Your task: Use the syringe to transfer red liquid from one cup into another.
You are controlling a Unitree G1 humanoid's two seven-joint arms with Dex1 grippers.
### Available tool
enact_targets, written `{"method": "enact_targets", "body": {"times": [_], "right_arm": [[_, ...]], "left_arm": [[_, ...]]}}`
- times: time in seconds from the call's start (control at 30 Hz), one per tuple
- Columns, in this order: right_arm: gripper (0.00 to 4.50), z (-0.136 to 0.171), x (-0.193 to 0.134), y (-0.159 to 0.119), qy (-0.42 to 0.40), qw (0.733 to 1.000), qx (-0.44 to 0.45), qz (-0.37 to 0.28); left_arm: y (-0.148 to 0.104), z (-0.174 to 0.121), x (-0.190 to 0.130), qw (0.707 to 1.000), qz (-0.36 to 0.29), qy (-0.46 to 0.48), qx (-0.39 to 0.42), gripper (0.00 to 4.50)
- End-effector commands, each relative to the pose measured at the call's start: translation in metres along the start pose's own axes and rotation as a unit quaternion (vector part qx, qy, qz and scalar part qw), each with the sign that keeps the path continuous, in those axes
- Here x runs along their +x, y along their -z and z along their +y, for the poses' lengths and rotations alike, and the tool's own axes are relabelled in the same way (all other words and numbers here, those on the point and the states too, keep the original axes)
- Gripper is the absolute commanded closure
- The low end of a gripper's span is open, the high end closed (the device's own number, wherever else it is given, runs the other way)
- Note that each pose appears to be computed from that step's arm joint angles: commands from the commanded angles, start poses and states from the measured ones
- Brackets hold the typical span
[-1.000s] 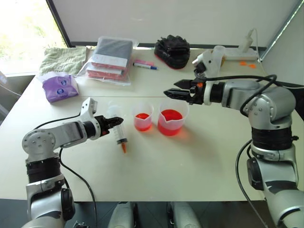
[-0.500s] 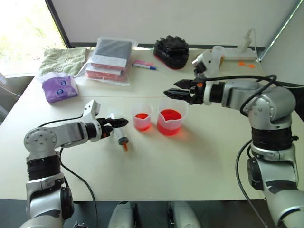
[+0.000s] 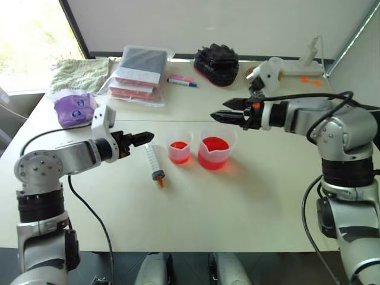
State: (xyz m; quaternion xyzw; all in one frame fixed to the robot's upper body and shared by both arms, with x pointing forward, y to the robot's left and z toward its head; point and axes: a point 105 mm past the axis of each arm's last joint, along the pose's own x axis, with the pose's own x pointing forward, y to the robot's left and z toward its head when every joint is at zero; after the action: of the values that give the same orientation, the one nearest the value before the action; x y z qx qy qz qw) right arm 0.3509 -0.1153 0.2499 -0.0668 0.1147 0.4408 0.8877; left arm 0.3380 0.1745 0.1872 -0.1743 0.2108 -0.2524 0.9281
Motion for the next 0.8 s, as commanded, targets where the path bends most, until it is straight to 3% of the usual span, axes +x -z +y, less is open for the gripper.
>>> {"method": "enact_targets", "body": {"times": [0.03, 0.37, 0.57, 0.8], "right_arm": [[1.01, 0.005, -0.015, 0.001, -0.022, 0.999, -0.032, 0.005], [1.01, 0.023, -0.064, 0.036, -0.109, 0.989, -0.074, 0.073], [1.01, 0.03, -0.082, 0.063, -0.126, 0.98, -0.079, 0.13], [1.01, 0.035, -0.081, 0.075, -0.136, 0.977, -0.078, 0.141]], "left_arm": [[-0.007, -0.007, -0.009, 0.998, -0.019, 0.019, 0.051, 0.03], [0.004, -0.022, -0.049, 0.979, 0.016, 0.083, 0.186, 0.03], [0.007, -0.019, -0.072, 0.976, 0.018, 0.09, 0.197, 0.03], [0.022, -0.014, -0.101, 0.972, 0.031, 0.105, 0.207, 0.03]]}}
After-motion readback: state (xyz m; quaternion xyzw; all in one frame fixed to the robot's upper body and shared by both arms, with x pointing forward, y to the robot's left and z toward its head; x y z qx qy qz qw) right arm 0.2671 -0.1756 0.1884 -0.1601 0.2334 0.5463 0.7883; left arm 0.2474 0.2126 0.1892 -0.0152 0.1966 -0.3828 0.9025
